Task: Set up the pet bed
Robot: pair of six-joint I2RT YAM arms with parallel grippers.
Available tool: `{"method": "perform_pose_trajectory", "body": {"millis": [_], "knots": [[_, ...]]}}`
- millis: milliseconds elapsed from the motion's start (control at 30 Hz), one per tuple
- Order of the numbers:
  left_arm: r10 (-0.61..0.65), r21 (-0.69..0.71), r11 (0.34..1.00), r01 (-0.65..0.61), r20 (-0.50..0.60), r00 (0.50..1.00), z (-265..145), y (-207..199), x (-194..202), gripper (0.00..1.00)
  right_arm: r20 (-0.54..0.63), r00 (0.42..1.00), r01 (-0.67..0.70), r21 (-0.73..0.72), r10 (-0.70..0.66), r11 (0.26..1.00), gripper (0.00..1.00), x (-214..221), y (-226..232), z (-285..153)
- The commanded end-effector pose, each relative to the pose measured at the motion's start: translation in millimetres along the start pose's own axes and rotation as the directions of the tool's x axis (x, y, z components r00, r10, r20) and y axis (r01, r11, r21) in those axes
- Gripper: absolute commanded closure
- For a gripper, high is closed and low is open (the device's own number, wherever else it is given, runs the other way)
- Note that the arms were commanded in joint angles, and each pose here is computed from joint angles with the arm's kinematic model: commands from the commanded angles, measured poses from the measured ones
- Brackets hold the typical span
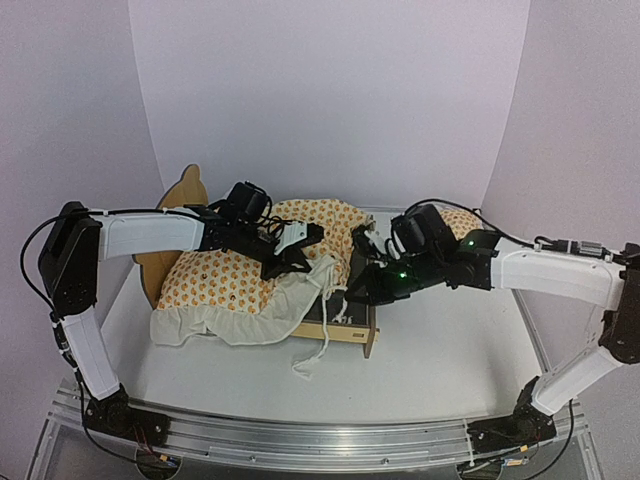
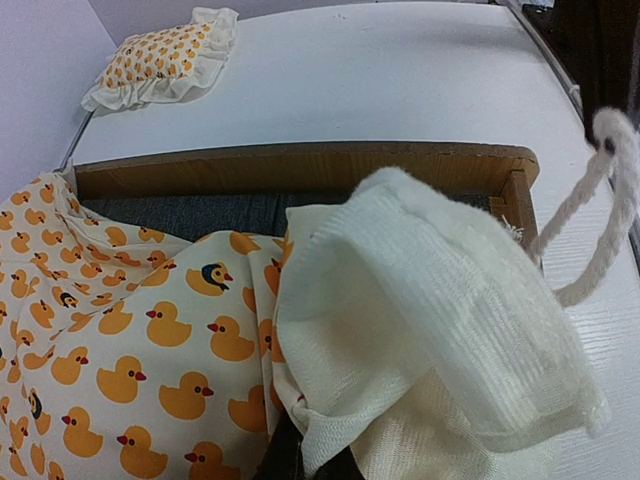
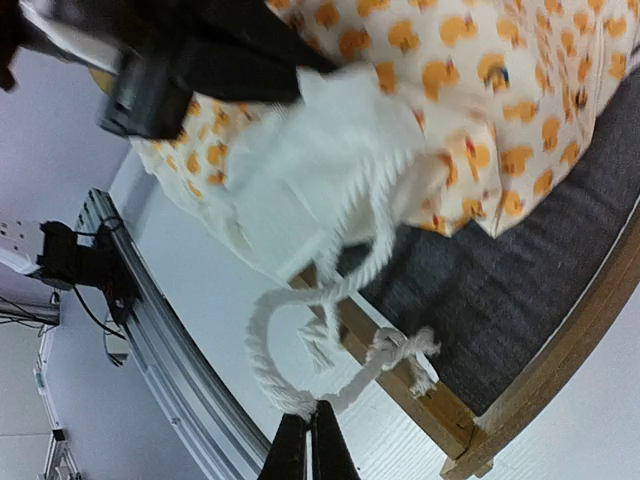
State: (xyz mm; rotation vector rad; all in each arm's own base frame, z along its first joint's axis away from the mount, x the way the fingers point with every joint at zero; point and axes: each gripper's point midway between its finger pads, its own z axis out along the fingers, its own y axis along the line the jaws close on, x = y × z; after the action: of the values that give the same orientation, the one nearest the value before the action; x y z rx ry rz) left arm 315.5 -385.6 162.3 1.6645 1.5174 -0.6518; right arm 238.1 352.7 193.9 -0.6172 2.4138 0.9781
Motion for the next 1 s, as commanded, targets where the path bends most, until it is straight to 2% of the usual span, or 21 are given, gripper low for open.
{"method": "perform_pose_trajectory", "body": {"millis": [0, 167, 367, 533, 667, 833, 967], "knots": [[0.029, -0.034, 0.999, -0.028, 0.032, 0.999, -15, 6, -15, 1.00, -0.041, 0.998, -0.052, 0.021, 0.053, 0.998, 1.00, 21, -14, 17], [0.027, -0.031, 0.999, -0.026, 0.033, 0.999, -14, 6, -15, 1.00, -0.100, 0.993, -0.062, 0.033, 0.065, 0.998, 1.00, 29, -17, 36], [0.027, -0.035, 0.999, -0.026, 0.029, 0.999, -15, 6, -15, 1.00, -0.146, 0.986, -0.055, 0.144, 0.076, 0.988, 1.00, 37, -35, 56], [0.028, -0.035, 0.999, -0.027, 0.030, 0.999, -15, 6, -14, 1.00, -0.066, 0.993, -0.084, 0.232, 0.101, 0.969, 1.00, 14, -48, 55], [0.029, -0.038, 0.999, -0.028, 0.033, 0.999, -15, 7, -15, 1.00, -0.021, 0.996, -0.082, 0.240, 0.089, 0.967, 1.00, -6, -43, 51], [0.031, -0.044, 0.999, -0.029, 0.035, 0.999, -17, 7, -17, 1.00, -0.177, 0.981, -0.042, 0.189, 0.076, 0.981, 1.00, 30, -42, 62], [0.029, -0.046, 0.999, -0.028, 0.031, 0.999, -17, 7, -15, 1.00, -0.337, 0.936, -0.048, 0.157, 0.099, 0.986, 1.00, 67, -44, 72]]}}
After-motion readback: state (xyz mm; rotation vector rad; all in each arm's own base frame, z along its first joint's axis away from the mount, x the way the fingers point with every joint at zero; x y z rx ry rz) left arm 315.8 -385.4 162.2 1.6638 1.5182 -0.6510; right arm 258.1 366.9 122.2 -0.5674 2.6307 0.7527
